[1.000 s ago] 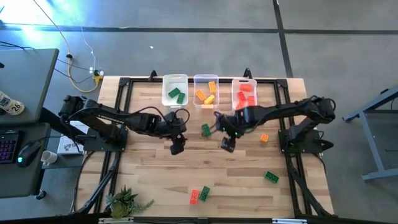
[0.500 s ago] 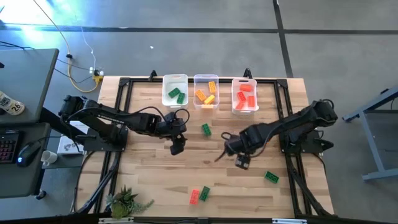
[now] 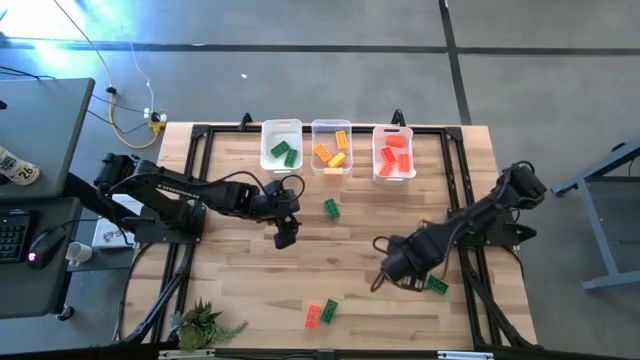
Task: Sort & place blocks by color
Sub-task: Put the green game piece into the left white bin
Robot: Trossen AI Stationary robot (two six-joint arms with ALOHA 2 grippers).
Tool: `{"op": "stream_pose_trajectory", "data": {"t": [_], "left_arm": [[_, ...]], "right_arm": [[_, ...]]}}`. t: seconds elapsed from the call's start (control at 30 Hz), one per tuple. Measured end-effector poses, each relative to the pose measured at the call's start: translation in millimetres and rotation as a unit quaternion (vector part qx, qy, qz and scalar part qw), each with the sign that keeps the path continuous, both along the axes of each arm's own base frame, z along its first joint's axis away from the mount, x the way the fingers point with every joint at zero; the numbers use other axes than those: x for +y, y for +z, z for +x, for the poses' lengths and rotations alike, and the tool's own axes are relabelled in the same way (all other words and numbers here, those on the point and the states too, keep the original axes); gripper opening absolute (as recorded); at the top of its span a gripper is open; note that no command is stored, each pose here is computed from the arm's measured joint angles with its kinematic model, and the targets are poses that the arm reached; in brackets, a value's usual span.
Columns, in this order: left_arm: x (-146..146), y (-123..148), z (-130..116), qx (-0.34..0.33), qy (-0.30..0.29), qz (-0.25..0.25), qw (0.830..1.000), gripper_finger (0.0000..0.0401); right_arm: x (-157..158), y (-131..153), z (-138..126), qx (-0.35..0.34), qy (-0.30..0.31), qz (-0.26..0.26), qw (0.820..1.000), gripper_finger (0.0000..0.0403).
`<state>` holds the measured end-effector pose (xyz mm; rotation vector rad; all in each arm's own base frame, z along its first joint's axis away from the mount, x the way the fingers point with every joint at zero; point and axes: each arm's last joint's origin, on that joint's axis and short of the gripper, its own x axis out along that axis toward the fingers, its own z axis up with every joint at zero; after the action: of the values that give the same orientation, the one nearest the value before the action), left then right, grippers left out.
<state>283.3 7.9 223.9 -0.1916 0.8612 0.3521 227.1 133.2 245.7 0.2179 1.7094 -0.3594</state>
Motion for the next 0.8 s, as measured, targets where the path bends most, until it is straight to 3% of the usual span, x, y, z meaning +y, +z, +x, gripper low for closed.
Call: {"op": "stream_pose_trajectory", "data": {"t": [0.43,0.8], "left_arm": [[0.0,1.1,1.5,-0.012,0.009,-0.008,1.000,0.0207],[0.0,4.2,5.2,-0.038,0.009,-0.008,0.999,0.0207]], "right_arm": [[39.5,0.9,-34.3,0.014,-0.014,-0.029,0.999,0.0250],[71.9,0.1,-60.2,0.016,-0.053,-0.001,0.998,0.0250]]}}
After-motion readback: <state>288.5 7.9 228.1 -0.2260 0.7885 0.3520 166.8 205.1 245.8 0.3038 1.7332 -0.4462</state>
